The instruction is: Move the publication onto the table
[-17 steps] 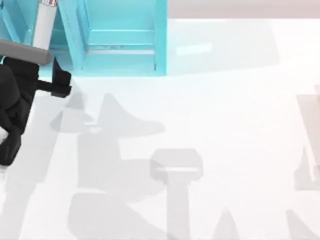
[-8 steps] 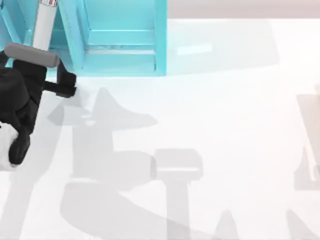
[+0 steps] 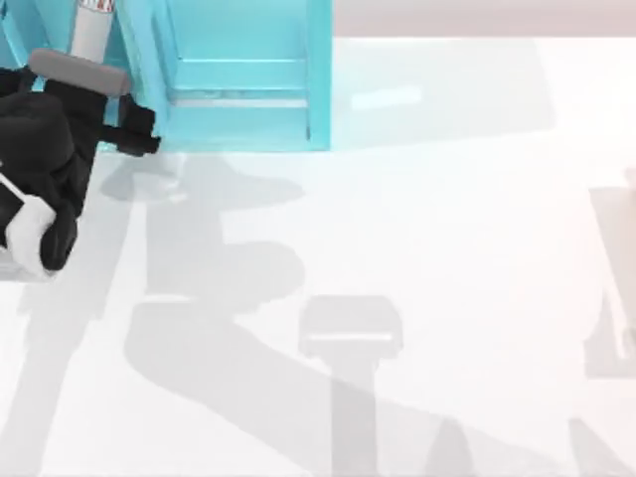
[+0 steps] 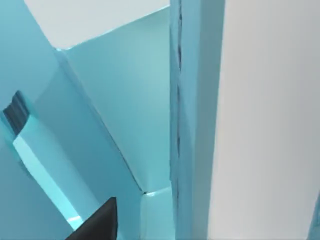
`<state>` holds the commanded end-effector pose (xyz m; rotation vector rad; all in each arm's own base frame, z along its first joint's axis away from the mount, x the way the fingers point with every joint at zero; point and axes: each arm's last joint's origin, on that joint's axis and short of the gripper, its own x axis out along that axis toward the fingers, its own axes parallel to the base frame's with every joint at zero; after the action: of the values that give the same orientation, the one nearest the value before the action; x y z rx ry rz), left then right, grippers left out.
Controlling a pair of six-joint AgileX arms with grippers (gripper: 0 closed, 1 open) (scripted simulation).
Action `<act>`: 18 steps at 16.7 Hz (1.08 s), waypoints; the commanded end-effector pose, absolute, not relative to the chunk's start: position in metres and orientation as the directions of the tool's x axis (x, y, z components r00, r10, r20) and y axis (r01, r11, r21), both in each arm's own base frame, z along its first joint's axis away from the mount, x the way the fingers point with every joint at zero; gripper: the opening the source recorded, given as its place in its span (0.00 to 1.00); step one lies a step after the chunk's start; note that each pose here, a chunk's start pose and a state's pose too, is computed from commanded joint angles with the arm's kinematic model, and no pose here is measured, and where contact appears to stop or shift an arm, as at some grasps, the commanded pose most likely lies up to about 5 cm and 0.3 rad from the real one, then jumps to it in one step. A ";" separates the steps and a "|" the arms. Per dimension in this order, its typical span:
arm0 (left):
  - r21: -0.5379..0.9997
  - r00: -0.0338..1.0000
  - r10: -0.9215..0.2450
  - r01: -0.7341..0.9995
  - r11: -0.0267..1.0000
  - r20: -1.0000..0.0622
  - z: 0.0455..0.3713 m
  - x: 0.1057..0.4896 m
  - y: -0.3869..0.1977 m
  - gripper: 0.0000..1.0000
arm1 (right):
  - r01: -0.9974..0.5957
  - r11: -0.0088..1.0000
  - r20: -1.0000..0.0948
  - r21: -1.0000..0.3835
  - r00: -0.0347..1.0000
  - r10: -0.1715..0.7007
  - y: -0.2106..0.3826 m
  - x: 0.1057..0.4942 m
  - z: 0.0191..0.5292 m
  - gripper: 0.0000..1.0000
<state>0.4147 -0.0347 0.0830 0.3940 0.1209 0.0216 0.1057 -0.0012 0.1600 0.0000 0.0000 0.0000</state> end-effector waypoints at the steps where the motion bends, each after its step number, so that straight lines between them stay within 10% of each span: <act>1: 0.384 0.993 0.045 0.002 0.923 -0.113 0.082 0.426 -0.034 1.00 | 0.000 1.000 0.000 0.000 1.000 0.000 -0.001 0.106 0.160 1.00; 10: 0.384 0.992 0.045 0.003 0.923 -0.115 0.079 0.455 -0.032 1.00 | 0.000 1.000 0.000 0.000 1.000 0.000 -0.001 0.106 0.160 1.00; 18: 0.384 0.992 0.045 0.003 0.923 -0.115 0.079 0.455 -0.032 0.40 | 0.000 1.000 0.000 0.000 1.000 0.000 -0.001 0.106 0.160 1.00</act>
<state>0.4554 -0.0319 0.0791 0.3935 0.1222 0.0214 0.1057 -0.0012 0.1600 0.0000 0.0000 0.0000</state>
